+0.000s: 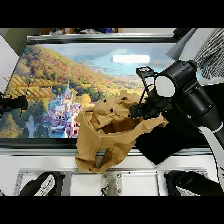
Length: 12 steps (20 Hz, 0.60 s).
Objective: Fold the clothes and pants, and hang the long-sleeved shirts on hangers.
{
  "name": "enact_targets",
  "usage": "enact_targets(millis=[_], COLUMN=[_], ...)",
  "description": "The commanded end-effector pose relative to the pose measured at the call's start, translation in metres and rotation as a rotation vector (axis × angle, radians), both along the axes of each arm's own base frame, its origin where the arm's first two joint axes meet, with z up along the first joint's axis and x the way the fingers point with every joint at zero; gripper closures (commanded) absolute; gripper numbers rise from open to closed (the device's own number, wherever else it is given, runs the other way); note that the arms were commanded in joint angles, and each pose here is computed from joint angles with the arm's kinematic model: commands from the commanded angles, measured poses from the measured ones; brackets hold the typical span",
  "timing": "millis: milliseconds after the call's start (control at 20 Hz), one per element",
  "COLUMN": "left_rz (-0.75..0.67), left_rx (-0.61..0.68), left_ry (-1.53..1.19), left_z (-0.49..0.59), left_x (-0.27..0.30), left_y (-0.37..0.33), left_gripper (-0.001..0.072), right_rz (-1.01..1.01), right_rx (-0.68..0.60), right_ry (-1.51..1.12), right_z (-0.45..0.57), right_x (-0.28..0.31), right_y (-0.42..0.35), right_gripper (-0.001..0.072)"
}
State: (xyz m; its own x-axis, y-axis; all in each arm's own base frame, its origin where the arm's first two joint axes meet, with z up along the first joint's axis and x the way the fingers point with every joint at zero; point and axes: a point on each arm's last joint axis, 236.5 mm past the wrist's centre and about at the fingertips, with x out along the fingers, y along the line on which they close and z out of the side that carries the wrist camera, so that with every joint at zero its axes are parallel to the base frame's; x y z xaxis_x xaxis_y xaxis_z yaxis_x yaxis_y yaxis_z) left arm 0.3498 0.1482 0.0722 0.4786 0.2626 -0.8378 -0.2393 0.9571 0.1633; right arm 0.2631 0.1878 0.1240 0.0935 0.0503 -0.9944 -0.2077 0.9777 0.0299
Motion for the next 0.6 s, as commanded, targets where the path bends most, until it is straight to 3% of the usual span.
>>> enact_targets(millis=[0,300,550], left_rz=[-0.020,-0.136,-0.130], left_rx=[0.147,0.300,0.313], left_ry=[0.058,0.175,0.244], left_z=[-0.041,-0.109,-0.146], left_x=[0.027,0.053,0.057], left_y=[0.048,0.083,0.114], left_gripper=[-0.0013,-0.0013,-0.0013], right_rz=[0.000,0.001,0.000], right_rx=[0.000,0.000,-0.004], right_ry=[0.001,0.001,0.007], right_z=[0.000,0.000,-0.002], right_x=[0.000,0.000,0.000], right_y=[0.000,0.000,0.001], right_gripper=[0.0693,0.0694,0.0694])
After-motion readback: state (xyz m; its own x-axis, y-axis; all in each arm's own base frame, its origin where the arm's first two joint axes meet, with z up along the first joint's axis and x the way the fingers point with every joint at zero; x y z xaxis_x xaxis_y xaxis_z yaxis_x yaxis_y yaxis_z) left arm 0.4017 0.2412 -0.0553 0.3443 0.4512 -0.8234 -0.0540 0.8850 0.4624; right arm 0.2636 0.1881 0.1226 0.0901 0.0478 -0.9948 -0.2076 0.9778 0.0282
